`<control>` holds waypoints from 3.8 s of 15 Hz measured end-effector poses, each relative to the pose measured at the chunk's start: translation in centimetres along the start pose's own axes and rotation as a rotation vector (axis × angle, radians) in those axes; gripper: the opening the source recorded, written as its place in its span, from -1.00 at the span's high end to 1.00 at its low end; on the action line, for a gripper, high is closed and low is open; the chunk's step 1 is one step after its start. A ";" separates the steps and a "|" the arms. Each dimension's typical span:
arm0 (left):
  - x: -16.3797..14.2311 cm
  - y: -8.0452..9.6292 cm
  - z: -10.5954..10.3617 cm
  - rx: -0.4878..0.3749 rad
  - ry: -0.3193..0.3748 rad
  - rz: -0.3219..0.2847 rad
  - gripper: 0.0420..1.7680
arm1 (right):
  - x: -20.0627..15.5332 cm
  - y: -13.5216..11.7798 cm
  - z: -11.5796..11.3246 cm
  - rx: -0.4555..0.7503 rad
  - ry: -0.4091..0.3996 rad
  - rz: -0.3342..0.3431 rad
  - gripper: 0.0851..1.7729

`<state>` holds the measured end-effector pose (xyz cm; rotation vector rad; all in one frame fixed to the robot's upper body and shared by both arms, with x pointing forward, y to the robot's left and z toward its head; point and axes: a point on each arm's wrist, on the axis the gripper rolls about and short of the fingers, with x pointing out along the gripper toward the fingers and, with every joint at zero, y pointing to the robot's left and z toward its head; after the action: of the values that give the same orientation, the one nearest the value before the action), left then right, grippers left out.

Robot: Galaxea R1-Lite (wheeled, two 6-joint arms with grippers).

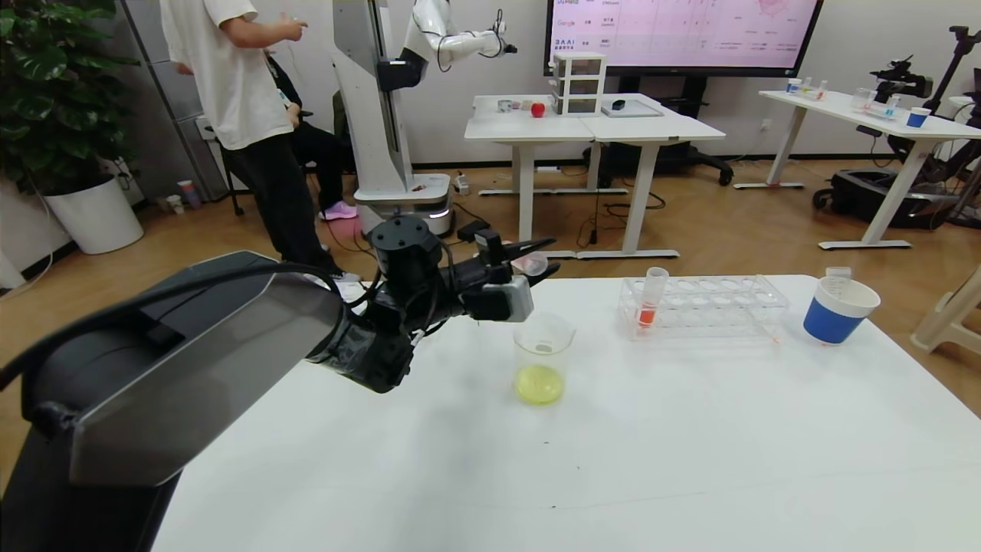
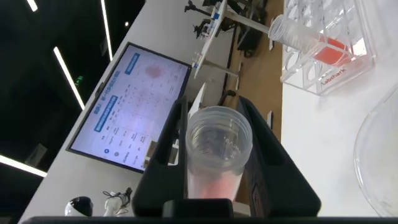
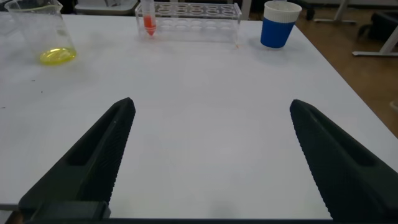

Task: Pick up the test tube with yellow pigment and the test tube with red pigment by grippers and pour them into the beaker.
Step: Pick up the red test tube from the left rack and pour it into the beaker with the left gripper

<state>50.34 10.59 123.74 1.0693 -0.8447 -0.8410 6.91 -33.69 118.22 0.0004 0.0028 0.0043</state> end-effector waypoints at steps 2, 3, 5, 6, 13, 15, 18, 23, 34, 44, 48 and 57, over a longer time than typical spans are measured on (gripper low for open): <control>-0.1 -0.2 -0.2 0.048 -0.008 -0.012 0.44 | 0.0 0.0 0.0 0.000 0.000 0.000 -0.96; -0.1 -0.4 -0.2 0.066 -0.007 -0.020 0.44 | 0.0 0.0 0.0 0.000 0.000 0.000 -0.96; -0.1 -0.7 -0.4 0.114 -0.001 -0.040 0.44 | 0.0 0.0 0.0 0.000 0.000 0.000 -0.96; -0.1 -0.8 -0.5 0.137 0.001 -0.041 0.44 | 0.0 0.0 0.0 0.000 0.000 0.000 -0.96; 0.0 -1.2 -0.4 0.251 0.000 -0.056 0.44 | 0.0 0.0 0.0 0.000 0.000 0.000 -0.96; 0.0 -1.3 -0.4 0.278 -0.001 -0.060 0.44 | 0.0 0.0 0.0 0.000 0.000 0.000 -0.96; 0.0 -1.4 -0.4 0.314 -0.001 -0.064 0.44 | 0.0 0.0 0.0 0.000 0.000 0.000 -0.96; 0.0 -1.5 -0.3 0.400 -0.008 -0.066 0.44 | 0.0 0.0 0.0 0.000 0.000 0.000 -0.96; -0.3 -1.9 -0.3 0.616 -0.016 -0.082 0.44 | 0.0 0.0 0.0 0.000 0.000 0.000 -0.96; -1.1 2.4 1.5 0.050 0.217 0.135 0.44 | 0.0 0.0 0.0 0.000 0.000 0.000 -0.96; -1.9 4.7 3.3 -0.468 0.557 0.582 0.44 | 0.0 0.0 0.0 0.000 0.000 0.000 -0.96; -4.9 7.1 4.3 -1.129 0.823 0.967 0.44 | 0.0 0.0 0.0 0.000 0.000 0.000 -0.96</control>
<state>45.59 15.09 130.78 -0.1107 -0.0269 0.0682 6.91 -33.69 118.22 0.0000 0.0028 0.0043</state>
